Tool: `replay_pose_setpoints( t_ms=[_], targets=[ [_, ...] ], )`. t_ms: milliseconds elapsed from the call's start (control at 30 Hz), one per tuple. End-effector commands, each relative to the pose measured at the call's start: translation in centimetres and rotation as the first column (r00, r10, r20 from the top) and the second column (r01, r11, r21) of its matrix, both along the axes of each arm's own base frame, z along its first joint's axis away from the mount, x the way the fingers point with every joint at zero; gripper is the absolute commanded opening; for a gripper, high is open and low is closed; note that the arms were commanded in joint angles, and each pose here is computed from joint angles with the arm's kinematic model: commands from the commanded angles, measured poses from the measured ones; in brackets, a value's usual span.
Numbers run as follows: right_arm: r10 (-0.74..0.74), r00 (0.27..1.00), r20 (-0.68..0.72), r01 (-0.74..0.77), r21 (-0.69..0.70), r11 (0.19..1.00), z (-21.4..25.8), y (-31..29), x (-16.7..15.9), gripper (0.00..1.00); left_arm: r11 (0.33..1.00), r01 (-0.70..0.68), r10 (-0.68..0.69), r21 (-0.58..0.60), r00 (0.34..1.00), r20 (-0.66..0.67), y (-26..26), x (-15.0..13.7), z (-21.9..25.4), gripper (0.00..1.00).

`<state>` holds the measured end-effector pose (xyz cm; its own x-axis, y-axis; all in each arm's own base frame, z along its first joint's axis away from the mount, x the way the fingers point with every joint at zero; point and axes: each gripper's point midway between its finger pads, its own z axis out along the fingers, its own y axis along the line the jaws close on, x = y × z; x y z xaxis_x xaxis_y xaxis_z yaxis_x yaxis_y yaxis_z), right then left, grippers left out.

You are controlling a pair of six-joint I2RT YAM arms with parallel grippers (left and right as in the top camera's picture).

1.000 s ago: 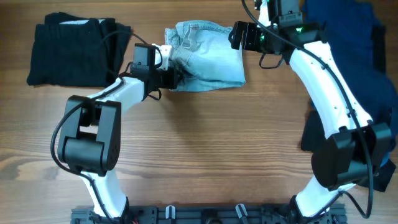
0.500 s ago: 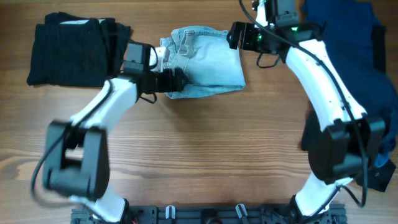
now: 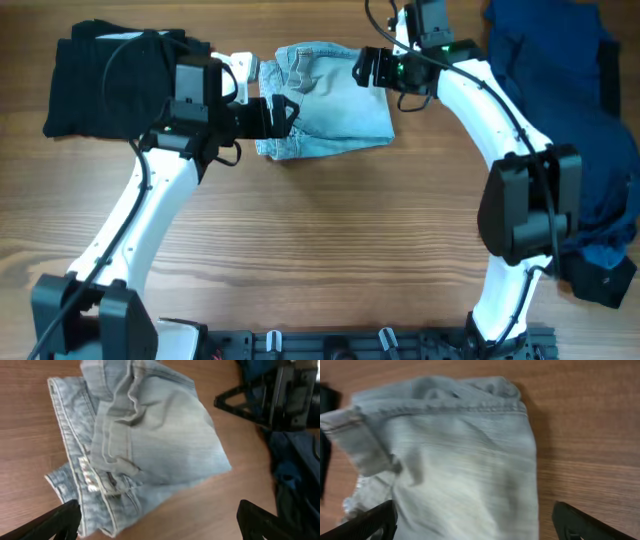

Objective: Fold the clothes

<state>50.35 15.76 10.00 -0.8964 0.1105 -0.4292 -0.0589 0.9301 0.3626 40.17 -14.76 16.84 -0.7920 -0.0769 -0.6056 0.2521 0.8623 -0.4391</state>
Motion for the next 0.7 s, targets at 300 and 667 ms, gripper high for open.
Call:
replay_pose_setpoints(
  t_ms=[300,667],
  targets=[
    [-0.049,0.998,-0.044,0.050,0.018,0.999,1.2,-4.7,-0.9,1.00,0.991,0.030,-0.023,0.128,0.998,-0.054,0.2,4.1,-10.6,0.99],
    [-0.061,0.997,-0.039,0.062,0.020,0.998,1.9,-5.3,-1.0,1.00,0.992,0.053,-0.053,0.117,0.999,-0.001,-1.3,5.2,-11.0,0.96]
  ],
)
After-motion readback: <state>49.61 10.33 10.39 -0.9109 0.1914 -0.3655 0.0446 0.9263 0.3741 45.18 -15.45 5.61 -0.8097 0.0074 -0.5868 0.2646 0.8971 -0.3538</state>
